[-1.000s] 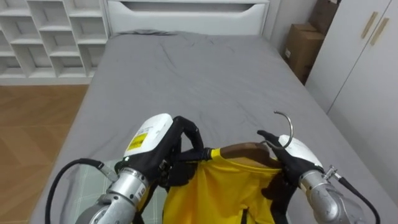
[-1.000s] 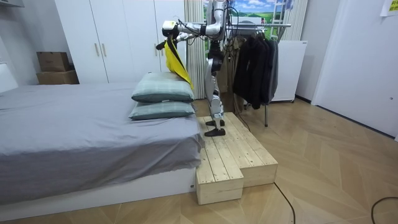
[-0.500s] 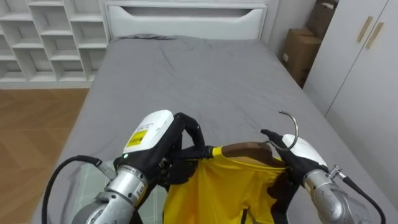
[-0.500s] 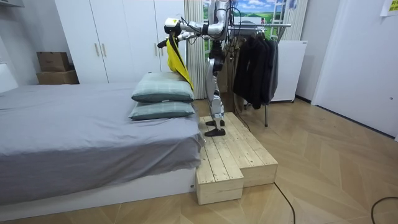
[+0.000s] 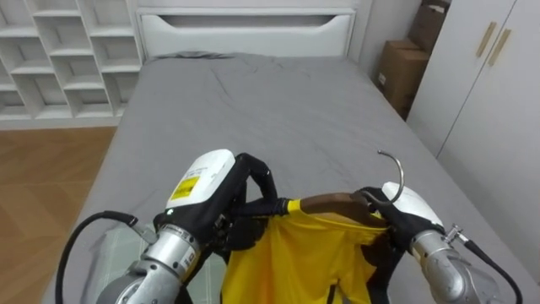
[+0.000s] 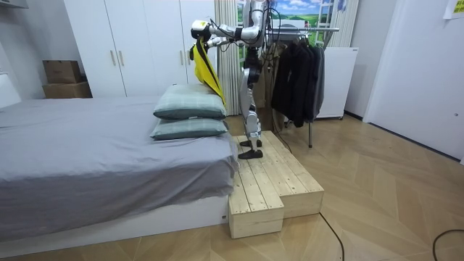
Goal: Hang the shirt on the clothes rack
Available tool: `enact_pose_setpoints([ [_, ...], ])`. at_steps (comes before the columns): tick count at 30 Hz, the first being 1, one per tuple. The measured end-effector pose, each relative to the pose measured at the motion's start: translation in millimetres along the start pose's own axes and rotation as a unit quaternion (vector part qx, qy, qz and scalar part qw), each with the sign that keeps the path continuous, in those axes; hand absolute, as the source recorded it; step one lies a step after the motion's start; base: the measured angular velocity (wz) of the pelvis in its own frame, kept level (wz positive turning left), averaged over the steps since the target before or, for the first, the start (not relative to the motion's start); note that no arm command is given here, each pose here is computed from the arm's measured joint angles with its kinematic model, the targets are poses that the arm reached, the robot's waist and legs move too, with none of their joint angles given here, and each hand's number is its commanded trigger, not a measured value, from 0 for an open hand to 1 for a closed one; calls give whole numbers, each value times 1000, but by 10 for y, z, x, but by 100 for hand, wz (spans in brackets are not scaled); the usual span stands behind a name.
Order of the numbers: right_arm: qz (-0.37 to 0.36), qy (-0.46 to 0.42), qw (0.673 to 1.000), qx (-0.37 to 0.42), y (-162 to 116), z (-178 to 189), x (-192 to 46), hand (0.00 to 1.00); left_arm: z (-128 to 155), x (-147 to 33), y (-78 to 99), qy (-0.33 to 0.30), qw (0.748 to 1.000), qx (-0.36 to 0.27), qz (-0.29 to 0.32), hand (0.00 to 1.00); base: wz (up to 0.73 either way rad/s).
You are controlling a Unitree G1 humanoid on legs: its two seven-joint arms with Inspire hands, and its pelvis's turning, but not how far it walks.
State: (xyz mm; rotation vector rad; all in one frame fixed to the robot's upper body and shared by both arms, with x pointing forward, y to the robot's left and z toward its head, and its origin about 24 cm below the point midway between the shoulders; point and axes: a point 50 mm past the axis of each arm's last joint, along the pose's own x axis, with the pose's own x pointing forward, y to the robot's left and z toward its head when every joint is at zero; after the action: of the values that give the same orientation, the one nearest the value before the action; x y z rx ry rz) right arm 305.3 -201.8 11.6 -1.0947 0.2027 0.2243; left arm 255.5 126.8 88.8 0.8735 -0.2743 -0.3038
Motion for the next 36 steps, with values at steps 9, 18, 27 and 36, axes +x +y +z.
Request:
enact_pose_setpoints([
  [9,-1,0,1000,-3,-1,-1,-1,100,-1,0,1,0,1000,-1,0,100,-1],
  [18,0,-9,1000,4,21,8,-24,100,-31,-4,45,6,1000,-1,10,100,0],
  [27,14,-9,1000,4,29,12,-24,100,-41,-6,50,7,1000,1,10,100,0],
  [36,26,-12,1000,4,36,21,-25,100,-62,-8,53,12,1000,0,11,51,0],
])
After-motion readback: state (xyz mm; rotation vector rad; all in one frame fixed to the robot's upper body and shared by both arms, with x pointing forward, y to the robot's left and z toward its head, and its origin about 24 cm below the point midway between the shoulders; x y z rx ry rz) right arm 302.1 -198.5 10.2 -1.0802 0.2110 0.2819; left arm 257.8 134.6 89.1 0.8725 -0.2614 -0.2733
